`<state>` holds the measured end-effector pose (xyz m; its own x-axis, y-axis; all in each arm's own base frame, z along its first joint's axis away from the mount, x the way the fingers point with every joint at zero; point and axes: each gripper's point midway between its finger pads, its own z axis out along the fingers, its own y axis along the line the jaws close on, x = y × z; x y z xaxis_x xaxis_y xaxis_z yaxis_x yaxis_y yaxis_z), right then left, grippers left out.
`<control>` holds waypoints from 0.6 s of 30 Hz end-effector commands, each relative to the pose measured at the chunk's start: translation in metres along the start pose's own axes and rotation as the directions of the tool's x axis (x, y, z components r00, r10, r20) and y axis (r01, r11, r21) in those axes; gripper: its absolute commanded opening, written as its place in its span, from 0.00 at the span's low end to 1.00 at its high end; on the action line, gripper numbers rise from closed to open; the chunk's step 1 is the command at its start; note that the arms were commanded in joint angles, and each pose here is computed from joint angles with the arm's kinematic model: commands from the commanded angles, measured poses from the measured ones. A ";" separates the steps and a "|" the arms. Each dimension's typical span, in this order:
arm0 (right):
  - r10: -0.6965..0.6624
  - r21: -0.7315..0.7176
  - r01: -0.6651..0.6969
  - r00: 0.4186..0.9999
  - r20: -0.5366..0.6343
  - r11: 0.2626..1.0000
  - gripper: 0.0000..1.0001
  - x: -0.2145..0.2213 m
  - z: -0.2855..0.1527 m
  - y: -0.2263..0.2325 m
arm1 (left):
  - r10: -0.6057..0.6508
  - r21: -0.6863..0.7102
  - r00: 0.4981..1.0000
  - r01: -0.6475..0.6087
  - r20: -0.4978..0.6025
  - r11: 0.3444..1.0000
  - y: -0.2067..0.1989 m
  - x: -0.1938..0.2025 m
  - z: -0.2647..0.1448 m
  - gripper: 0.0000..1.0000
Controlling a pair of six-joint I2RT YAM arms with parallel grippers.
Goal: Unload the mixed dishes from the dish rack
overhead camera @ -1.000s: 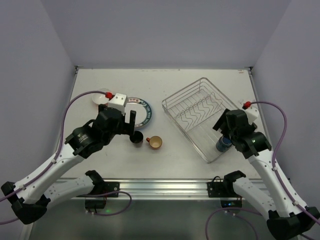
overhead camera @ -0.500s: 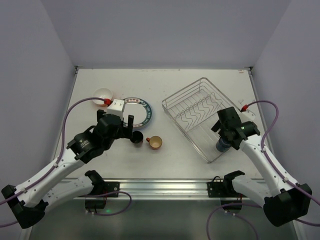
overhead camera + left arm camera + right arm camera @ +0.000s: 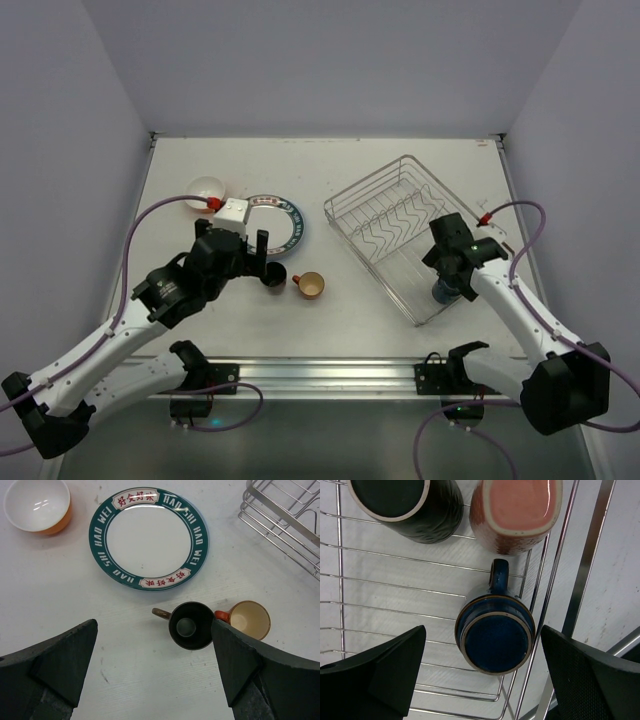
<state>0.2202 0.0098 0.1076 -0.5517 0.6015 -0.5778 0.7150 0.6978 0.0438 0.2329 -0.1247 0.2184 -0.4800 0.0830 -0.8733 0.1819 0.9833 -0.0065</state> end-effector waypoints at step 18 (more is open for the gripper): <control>0.007 -0.024 -0.007 1.000 -0.018 1.000 0.72 0.011 0.029 0.016 | -0.014 0.003 0.999 0.014 0.036 1.000 0.000 -0.008 0.000 1.00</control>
<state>0.2310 0.0155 0.0773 -0.5803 0.6052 -0.5450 0.7060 0.7074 0.0338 0.2319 -0.1259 0.2152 -0.4848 0.0881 -0.8702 0.1914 0.9815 -0.0072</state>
